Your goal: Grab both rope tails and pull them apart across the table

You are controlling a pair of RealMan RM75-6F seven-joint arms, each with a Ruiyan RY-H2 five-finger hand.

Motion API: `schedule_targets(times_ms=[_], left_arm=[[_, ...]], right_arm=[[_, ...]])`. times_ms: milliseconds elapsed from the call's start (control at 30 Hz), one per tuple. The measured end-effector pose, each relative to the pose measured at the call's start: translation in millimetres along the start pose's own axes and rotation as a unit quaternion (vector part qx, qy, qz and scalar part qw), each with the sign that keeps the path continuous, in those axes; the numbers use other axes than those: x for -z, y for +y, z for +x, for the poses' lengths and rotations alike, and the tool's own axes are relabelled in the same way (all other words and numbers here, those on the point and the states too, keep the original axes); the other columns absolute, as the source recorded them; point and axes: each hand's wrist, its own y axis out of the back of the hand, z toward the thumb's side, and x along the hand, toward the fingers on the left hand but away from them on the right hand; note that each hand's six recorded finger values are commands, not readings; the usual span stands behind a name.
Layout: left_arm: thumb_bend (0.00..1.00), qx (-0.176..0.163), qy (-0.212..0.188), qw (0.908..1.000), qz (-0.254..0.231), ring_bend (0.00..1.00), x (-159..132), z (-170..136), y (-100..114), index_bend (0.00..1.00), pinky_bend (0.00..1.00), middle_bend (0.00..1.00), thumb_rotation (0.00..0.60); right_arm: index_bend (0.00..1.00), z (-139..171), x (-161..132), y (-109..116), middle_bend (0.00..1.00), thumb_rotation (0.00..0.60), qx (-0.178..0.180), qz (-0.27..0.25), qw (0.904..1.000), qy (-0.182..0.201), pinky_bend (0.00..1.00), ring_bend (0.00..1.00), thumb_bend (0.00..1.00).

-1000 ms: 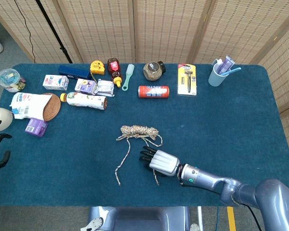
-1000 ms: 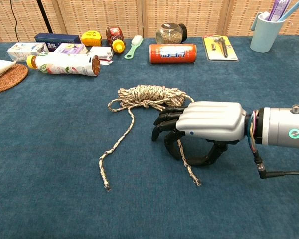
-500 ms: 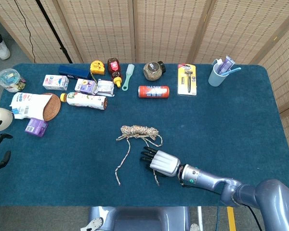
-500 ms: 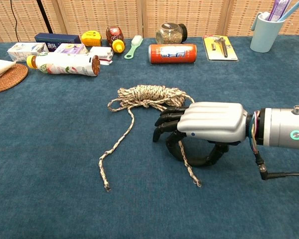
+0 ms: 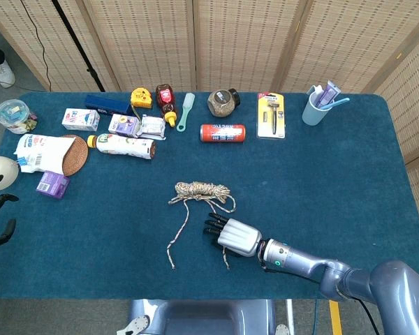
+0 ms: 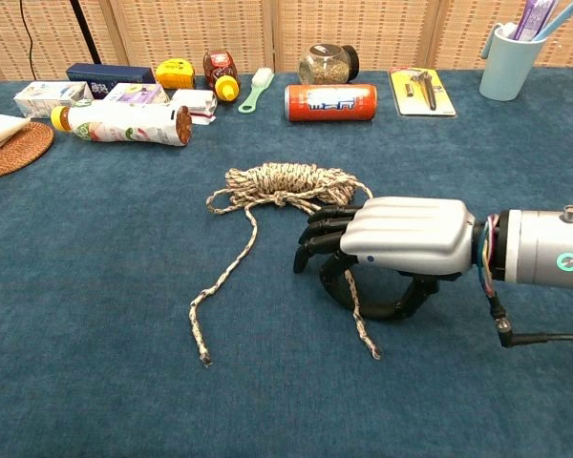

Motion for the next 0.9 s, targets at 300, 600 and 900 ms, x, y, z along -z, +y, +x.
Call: schedule_targets(times_ms=[300,600,900], left_arm=[[0.4,0.0,0.0,1.0,0.0,0.02,0.1,-0.2,0.1,0.34,0.0,0.07,0.6],[0.4,0.0,0.001,1.0,0.0,0.02,1.2,-0.8,0.1,0.34,0.0,0.07,0.6],[0.4,-0.004,-0.008,1.0,0.003,0.02,-1.4,2.0,2.4,0.34,0.0,0.07,0.6]], right_arm=[[0.56,-0.6,-0.5,-0.2,0.26,0.6,0.002,0.001,1.0,-0.002,0.0,0.13,0.39],[0.59,-2.4,-1.5,0.3,0.29,0.6,0.004,-0.003,1.0,-0.003,0.0,0.16,0.39],[0.6,-1.8,-1.9,8.0,0.3,0.6,0.018,-0.014,0.9997,-0.009,0.0,0.18,0.39]])
